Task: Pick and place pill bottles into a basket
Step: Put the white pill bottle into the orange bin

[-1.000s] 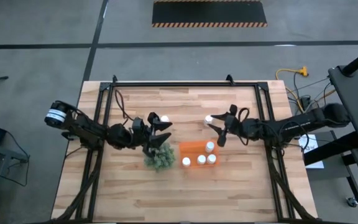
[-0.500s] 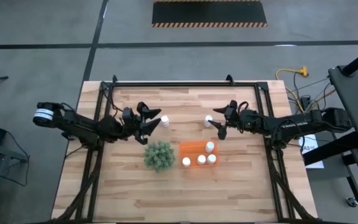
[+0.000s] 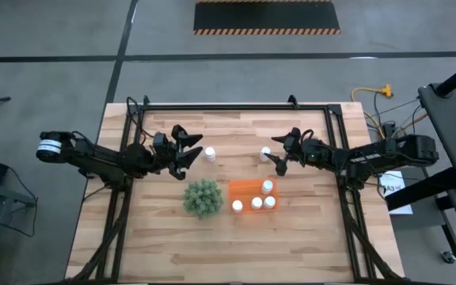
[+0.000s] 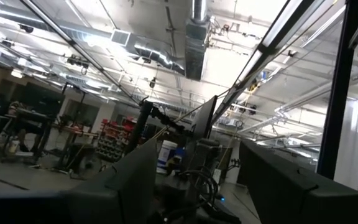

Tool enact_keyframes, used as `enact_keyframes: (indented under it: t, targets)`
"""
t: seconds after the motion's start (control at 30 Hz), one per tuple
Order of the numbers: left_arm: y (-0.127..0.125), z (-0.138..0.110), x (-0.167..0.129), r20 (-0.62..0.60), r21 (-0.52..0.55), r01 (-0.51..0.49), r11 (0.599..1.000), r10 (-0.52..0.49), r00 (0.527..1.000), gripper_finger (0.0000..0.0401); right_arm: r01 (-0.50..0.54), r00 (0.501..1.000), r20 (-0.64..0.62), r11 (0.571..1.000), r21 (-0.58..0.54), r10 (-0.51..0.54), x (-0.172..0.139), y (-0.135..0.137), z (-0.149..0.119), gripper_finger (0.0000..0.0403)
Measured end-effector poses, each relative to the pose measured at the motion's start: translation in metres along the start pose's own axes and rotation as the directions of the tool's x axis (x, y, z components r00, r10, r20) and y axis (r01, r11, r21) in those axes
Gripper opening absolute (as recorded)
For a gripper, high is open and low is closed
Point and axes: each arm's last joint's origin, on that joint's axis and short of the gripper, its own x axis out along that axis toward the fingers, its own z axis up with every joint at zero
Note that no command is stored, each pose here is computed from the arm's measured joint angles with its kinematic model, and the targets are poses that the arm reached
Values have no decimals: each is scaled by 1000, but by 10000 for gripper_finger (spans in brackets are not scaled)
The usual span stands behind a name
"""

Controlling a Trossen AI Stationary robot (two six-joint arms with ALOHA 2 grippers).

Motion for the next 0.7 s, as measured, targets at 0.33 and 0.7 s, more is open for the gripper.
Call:
enact_keyframes:
  t: [0.33,0.7]
  targets:
    - [1,-1,0,-15,3,-1,1000,1,1000,212,-32,998,-46,999,20,33,19,1,-20,327]
    - [1,-1,0,-20,4,-3,1000,3,1000,212,-2,996,-90,1000,15,3,29,-3,-30,326]
